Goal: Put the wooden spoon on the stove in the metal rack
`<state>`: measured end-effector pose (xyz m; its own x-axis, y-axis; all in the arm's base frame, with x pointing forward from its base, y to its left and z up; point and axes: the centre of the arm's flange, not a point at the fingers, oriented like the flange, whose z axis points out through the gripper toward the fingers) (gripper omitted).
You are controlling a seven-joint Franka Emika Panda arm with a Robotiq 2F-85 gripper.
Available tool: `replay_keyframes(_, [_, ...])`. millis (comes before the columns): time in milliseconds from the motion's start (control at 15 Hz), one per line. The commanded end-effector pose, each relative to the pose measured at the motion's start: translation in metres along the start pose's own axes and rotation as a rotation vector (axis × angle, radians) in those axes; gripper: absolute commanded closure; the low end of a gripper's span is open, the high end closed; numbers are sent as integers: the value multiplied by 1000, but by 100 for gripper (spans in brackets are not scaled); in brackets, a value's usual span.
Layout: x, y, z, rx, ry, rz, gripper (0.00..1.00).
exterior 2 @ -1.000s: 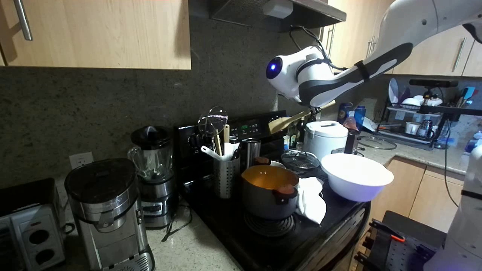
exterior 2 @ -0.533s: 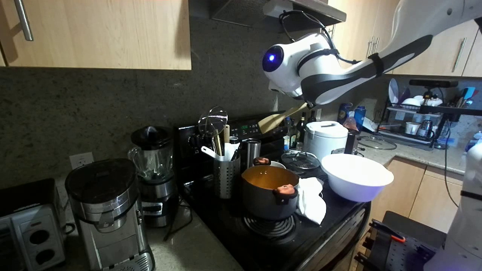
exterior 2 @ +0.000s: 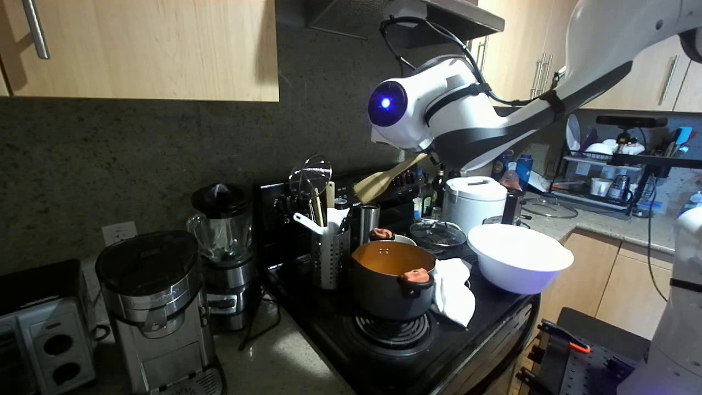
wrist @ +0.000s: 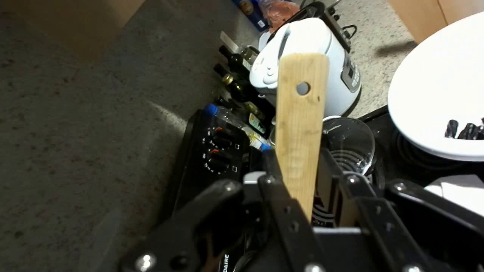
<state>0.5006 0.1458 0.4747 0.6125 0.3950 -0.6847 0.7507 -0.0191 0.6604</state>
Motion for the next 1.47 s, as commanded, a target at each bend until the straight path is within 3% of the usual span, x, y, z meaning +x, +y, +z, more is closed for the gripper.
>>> replay_keyframes(0, [13, 7, -9, -39, 31, 26, 90])
replay_keyframes(67, [8, -2, -7, -26, 10, -5, 72])
replay_keyframes(533, [12, 0, -8, -25, 19, 6, 72])
replay_keyframes(600, [12, 0, -8, -25, 19, 6, 89])
replay_keyframes(667, [11, 4, -11, -36, 14, 11, 89])
replay_keyframes(1000, [-4, 47, -23, -150, -15, 59, 89])
replay_keyframes(1400, [18, 67, -49, -264, 0, -49, 89])
